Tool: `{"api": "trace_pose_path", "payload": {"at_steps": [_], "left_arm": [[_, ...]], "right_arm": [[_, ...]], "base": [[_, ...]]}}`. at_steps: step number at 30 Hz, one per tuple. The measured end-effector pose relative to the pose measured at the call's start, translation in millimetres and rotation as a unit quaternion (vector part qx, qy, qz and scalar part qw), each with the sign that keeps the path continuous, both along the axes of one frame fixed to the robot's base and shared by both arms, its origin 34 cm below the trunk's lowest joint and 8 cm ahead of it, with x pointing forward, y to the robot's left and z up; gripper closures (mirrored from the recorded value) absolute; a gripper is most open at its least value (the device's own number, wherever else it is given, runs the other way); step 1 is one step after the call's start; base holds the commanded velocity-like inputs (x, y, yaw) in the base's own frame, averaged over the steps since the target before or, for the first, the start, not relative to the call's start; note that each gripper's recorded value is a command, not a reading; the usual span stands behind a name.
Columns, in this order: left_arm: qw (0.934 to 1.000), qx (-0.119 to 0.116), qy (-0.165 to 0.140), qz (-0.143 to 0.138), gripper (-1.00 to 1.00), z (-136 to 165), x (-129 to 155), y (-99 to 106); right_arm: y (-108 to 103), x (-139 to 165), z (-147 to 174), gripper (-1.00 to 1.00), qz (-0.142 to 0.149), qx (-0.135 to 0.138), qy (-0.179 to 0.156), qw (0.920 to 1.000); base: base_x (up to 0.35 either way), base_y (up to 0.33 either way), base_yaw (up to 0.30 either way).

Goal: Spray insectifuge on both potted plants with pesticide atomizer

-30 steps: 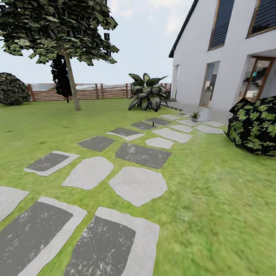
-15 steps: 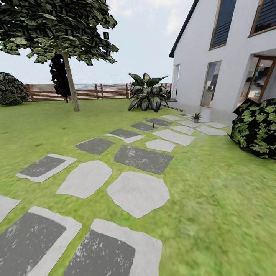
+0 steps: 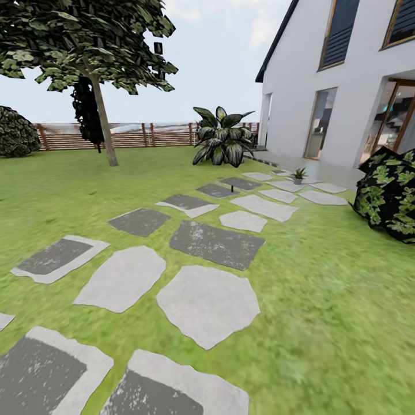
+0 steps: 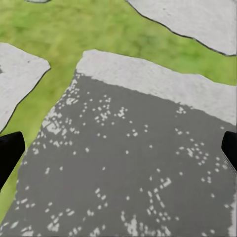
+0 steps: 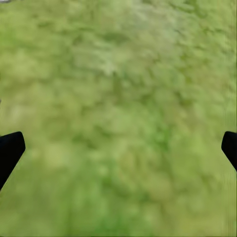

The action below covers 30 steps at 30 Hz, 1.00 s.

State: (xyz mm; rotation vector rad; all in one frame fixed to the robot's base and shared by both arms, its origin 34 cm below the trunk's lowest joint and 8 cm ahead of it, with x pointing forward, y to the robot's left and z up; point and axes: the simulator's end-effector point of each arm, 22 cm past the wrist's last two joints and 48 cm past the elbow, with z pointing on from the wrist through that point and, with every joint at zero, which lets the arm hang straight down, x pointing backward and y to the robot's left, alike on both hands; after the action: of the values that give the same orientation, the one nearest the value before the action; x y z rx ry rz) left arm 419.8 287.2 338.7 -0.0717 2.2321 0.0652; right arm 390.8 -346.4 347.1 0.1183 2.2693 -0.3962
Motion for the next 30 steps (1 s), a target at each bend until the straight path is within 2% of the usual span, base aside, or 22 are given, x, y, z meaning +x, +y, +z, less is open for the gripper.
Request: {"api": "trace_pose_path", "payload": {"at_steps": [30], "left_arm": [[1.0, 0.0, 0.001, 0.0, -1.0, -0.4, -0.5, 0.0]], "right_arm": [[0.0, -0.2, -0.1, -1.0, 0.0, 0.0, 0.0, 1.0]], "base": [[0.339, 0.0, 0.0]]}}
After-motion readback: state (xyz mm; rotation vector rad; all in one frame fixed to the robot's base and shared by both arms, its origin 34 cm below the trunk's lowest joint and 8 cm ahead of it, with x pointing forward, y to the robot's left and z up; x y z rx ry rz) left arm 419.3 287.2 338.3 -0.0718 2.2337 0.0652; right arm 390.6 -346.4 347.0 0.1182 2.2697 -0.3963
